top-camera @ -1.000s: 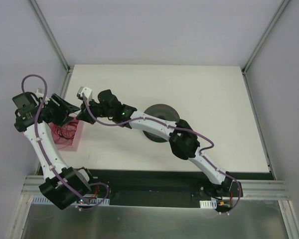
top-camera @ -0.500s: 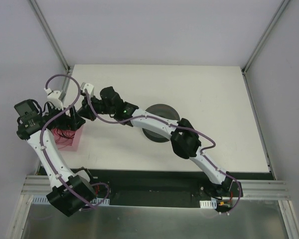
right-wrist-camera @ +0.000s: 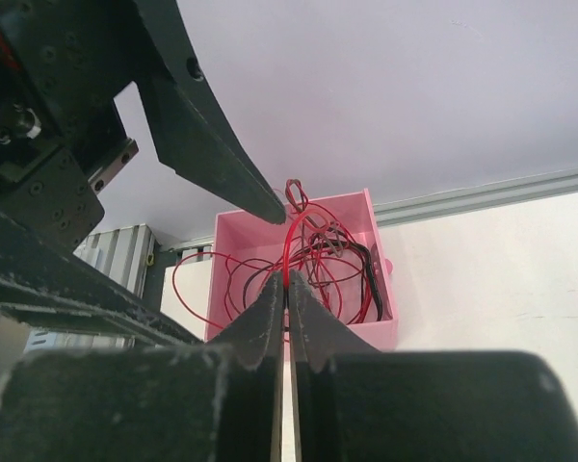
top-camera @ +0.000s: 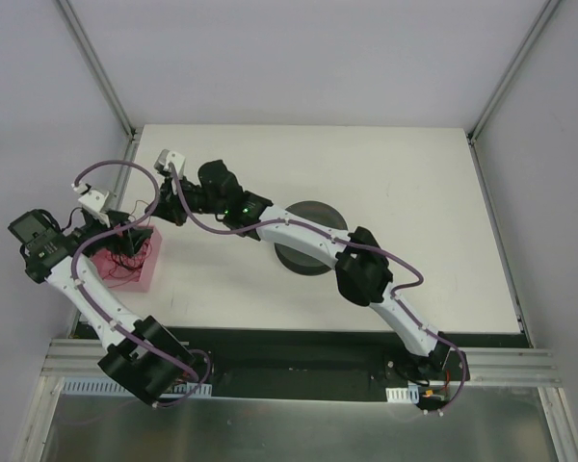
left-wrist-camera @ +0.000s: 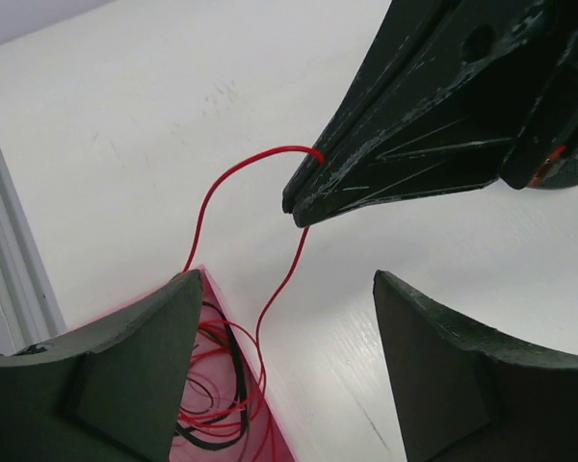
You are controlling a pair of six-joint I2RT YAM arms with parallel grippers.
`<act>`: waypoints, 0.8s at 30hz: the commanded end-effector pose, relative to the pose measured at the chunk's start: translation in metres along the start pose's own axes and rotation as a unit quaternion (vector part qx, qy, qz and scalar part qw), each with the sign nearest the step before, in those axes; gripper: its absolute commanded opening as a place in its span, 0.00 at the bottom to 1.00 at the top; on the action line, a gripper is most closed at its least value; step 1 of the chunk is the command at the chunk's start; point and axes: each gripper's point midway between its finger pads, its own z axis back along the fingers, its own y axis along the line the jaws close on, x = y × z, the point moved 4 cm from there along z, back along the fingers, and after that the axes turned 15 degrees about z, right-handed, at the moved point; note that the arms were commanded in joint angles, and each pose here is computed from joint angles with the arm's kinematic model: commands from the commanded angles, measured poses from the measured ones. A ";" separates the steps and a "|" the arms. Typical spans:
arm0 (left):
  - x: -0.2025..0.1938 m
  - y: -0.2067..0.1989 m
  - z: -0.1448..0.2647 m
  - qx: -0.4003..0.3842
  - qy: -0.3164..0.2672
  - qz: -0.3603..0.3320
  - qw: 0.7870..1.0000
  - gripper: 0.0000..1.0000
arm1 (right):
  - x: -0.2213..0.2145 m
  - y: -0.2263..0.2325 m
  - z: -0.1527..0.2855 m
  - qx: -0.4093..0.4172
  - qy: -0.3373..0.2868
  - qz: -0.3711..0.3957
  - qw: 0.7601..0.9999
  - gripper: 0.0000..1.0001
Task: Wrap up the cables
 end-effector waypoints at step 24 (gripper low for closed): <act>0.011 0.043 -0.021 -0.019 -0.039 -0.052 0.998 0.66 | 0.076 -0.002 0.014 0.007 -0.075 0.029 0.997 0.00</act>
